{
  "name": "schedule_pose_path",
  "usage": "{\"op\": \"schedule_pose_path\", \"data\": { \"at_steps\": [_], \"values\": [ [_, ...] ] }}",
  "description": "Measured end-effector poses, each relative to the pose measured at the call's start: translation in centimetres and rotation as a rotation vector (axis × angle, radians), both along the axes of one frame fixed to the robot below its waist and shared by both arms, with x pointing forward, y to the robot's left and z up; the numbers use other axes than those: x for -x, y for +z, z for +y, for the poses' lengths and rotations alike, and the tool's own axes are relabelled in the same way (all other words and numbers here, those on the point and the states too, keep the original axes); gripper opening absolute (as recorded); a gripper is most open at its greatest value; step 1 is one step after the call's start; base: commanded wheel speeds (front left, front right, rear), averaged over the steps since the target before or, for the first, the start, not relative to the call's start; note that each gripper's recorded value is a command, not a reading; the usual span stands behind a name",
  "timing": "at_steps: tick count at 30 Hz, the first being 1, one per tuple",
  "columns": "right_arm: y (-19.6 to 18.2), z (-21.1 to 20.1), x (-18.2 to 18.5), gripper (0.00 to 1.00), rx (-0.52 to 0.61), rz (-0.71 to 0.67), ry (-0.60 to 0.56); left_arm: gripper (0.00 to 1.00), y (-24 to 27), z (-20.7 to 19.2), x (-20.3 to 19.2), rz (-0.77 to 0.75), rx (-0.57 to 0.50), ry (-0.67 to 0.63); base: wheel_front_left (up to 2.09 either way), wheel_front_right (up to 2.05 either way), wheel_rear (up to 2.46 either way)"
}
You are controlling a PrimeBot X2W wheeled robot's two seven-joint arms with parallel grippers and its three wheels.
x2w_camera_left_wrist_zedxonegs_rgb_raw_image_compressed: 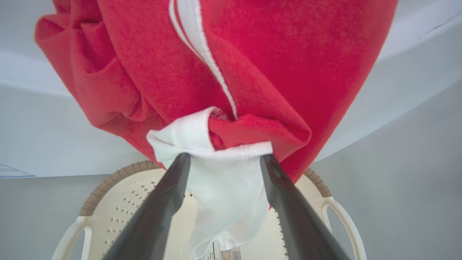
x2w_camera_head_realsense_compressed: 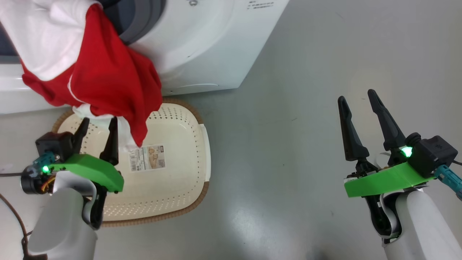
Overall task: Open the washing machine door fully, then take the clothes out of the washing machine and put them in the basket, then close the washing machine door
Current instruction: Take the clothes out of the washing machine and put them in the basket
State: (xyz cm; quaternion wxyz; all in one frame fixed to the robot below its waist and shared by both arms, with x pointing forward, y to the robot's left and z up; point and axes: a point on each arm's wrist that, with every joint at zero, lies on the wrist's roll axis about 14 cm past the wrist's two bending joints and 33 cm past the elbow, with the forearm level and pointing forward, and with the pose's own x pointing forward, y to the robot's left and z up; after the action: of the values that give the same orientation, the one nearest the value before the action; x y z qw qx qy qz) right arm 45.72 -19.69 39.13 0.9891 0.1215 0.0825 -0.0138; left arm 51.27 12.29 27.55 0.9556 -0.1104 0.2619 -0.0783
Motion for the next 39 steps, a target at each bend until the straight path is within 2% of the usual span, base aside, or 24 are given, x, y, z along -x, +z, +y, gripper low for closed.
{"op": "schedule_pose_path", "data": {
  "at_steps": [20, 28, 39],
  "values": [
    [0.2, 1.0, -0.5, 1.0, -0.007, -0.012, 0.024, 1.0, 9.9, 3.0, -0.4, -0.355, -0.003, 0.075, 0.0, 0.0, 0.0],
    [0.1, 1.1, -0.4, 1.0, 0.002, -0.01, 0.029, 1.0, 11.9, 3.8, 1.2, -0.417, -0.015, 0.095, 0.0, 0.0, 0.0],
    [-0.4, 1.1, -0.3, 1.0, 0.0, 0.002, 0.029, 1.0, 12.3, 4.6, 3.0, -0.42, -0.015, 0.129, 0.0, 0.0, 0.0]
  ]
}}
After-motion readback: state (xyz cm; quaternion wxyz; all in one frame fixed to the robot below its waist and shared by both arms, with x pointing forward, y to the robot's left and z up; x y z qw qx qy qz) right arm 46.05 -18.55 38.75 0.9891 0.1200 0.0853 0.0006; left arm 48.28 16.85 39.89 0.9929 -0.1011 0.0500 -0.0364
